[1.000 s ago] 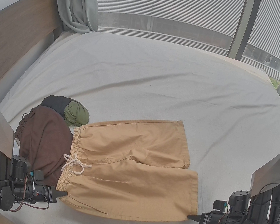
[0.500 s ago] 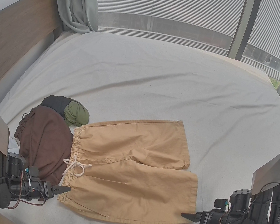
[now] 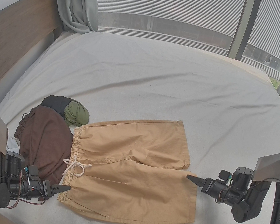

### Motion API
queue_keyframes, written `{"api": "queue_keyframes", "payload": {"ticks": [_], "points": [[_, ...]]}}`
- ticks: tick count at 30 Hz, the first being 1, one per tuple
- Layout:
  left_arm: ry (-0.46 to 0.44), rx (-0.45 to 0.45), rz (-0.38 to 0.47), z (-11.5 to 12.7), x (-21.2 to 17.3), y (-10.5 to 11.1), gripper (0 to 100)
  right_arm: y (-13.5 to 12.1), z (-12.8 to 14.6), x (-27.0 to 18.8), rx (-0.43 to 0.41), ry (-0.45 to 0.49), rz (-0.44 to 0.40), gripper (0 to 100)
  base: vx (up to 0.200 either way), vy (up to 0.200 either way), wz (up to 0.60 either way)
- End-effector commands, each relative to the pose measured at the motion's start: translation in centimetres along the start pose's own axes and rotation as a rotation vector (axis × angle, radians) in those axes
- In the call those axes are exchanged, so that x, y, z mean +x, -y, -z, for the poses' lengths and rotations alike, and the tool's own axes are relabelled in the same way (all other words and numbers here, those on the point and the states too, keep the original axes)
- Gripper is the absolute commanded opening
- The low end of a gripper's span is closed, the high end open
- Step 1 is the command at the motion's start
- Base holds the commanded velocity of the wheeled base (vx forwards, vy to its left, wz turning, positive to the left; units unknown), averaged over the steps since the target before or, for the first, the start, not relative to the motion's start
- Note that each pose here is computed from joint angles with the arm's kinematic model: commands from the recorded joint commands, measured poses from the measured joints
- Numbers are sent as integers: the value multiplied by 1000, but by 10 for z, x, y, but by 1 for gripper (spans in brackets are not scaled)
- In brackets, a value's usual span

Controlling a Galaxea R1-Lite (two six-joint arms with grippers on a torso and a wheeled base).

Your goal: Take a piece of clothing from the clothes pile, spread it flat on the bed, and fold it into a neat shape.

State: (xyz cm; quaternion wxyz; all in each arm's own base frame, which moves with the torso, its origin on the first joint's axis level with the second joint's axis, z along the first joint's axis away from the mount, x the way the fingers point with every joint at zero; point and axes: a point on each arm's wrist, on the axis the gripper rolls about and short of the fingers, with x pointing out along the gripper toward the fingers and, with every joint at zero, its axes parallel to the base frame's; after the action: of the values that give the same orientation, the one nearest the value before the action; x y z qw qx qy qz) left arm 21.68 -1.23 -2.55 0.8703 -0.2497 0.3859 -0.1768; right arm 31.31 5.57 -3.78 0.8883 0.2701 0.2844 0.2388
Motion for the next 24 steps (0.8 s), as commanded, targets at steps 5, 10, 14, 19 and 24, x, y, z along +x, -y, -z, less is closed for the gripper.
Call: {"api": "queue_keyframes", "payload": {"ticks": [5, 10, 14, 19, 24], "points": [[-15, -3, 19, 2, -1, 1, 100, 4, -7, 36, 18, 41, -57, 100, 0, 0, 0], [-15, -4, 19, 2, -1, 1, 100, 0, -7, 40, 46, 39, -76, 100, 0, 0, 0], [-18, -6, 18, 2, -1, 1, 100, -2, -10, 38, 71, 46, -84, 100, 0, 0, 0], [-20, -8, 25, 2, -1, 0, 100, -2, -10, 38, 77, 48, -83, 100, 0, 0, 0], [-18, -8, 25, 2, -1, 0, 100, -1, -12, 39, 71, 57, -83, 0, 0, 0, 0]]}}
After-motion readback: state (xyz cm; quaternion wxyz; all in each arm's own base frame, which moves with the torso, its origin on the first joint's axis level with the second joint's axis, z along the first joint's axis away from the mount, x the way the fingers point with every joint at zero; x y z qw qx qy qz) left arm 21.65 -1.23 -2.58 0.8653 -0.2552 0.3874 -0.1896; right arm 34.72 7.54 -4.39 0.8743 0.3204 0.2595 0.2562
